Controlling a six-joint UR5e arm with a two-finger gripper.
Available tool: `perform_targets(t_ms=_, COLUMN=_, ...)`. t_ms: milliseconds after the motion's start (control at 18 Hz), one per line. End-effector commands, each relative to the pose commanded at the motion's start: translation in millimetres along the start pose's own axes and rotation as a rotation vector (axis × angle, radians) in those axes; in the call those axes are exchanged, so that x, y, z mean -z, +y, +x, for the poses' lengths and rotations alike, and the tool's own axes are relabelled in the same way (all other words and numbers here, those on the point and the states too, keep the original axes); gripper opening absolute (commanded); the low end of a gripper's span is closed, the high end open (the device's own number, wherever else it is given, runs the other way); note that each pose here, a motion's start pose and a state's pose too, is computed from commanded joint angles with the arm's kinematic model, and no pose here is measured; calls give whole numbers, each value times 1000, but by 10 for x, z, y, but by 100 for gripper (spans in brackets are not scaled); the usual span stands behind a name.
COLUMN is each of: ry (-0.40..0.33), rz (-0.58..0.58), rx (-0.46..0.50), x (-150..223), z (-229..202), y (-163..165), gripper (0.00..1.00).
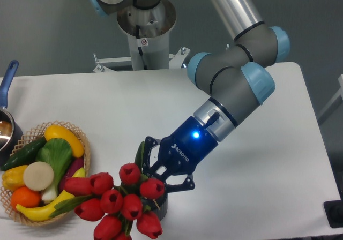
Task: Insert the flowers into the vase
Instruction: 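Open the gripper to release the tulip stems inside the vase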
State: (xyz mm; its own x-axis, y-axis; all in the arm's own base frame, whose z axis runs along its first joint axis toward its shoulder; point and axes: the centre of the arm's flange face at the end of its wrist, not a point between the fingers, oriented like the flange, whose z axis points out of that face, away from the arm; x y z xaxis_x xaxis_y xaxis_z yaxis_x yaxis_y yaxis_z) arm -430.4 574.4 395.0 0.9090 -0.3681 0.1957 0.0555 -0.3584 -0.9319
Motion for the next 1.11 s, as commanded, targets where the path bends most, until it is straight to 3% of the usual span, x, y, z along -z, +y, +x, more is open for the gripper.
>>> perform_targets(t_ms=333, ry=2, rz=-15, rx=-44, x=-83, z=-63, y=377, gripper=4)
perform_targets(t_ms=778, ry=-8, rz=-28, rx=-91, x=86, z=-34, y=934, gripper=8)
perform_targets(t_ms=1000, ry=-12, rz=-29, rx=-90, x=102, z=-49, y=947, gripper=16)
perform_targets(t_ms=1111, ry=-18, rz=-28, rx=-90, x=139, z=-69, y=953, gripper=32)
